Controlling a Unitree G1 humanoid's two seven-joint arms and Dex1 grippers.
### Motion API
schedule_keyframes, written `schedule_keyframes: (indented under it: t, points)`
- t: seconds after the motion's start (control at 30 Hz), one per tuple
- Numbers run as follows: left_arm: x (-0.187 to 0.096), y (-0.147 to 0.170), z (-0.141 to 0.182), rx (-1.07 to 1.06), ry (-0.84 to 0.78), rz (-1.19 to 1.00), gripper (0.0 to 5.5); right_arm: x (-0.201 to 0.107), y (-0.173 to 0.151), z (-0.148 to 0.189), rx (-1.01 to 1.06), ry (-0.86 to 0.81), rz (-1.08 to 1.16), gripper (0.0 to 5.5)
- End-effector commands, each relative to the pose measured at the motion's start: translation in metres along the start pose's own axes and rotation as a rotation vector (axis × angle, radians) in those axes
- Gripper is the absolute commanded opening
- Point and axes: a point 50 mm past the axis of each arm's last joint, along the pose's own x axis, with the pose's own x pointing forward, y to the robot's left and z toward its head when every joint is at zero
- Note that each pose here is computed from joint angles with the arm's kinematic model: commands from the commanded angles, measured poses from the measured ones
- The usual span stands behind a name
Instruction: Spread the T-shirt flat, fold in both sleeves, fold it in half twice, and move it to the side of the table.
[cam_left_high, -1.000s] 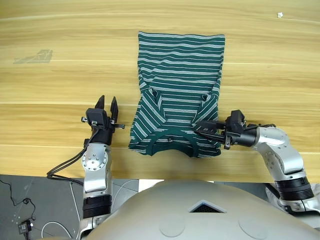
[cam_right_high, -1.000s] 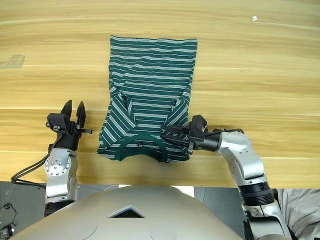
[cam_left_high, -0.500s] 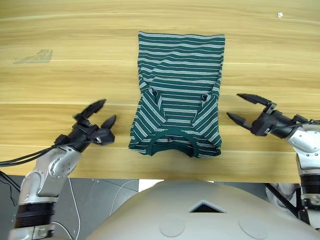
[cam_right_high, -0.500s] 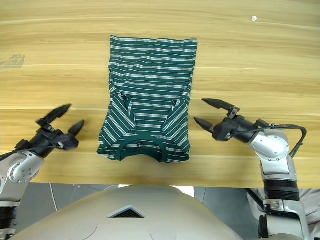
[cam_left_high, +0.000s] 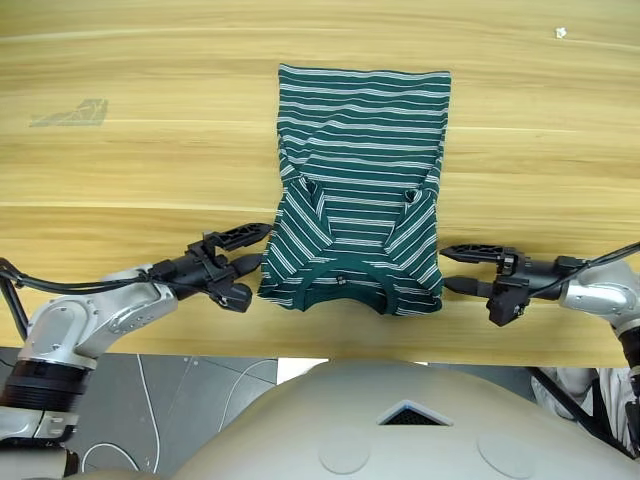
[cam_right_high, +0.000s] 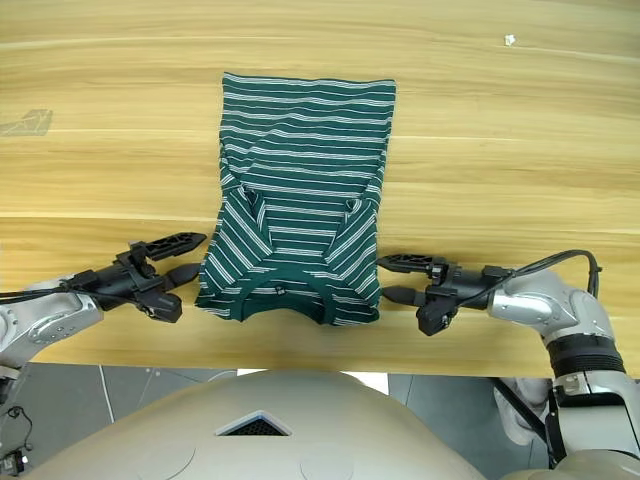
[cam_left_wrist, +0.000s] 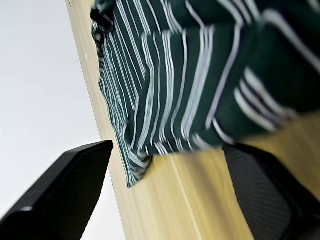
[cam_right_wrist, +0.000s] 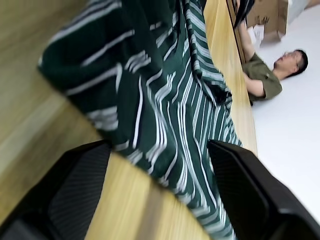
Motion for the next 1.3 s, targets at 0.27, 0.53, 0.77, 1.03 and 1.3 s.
schedule_keyframes:
  t: [0.27,0.53,0.77,1.03,1.3]
  points:
    - [-0.012,-0.04,0.024,0.043,-0.131,-0.389,3.7,0.006,0.021,0.009,0.116,-0.019,0.135,3.16]
    - [-0.011,-0.042,0.021,0.048,-0.123,-0.408,2.23,0.007,0.025,0.01,0.167,-0.008,0.155,1.58]
    - [-0.011,-0.044,0.015,0.056,-0.111,-0.419,0.96,0.011,0.024,0.008,0.194,0.006,0.154,0.24]
    - [-0.013,-0.034,0.018,-0.042,-0.106,-0.357,0.03,0.009,0.026,0.005,0.397,0.061,0.149,0.0]
    - [-0.035,0.016,0.021,-0.631,-0.083,-0.244,0.03,-0.012,-0.021,0.014,1.015,-0.045,0.123,0.0]
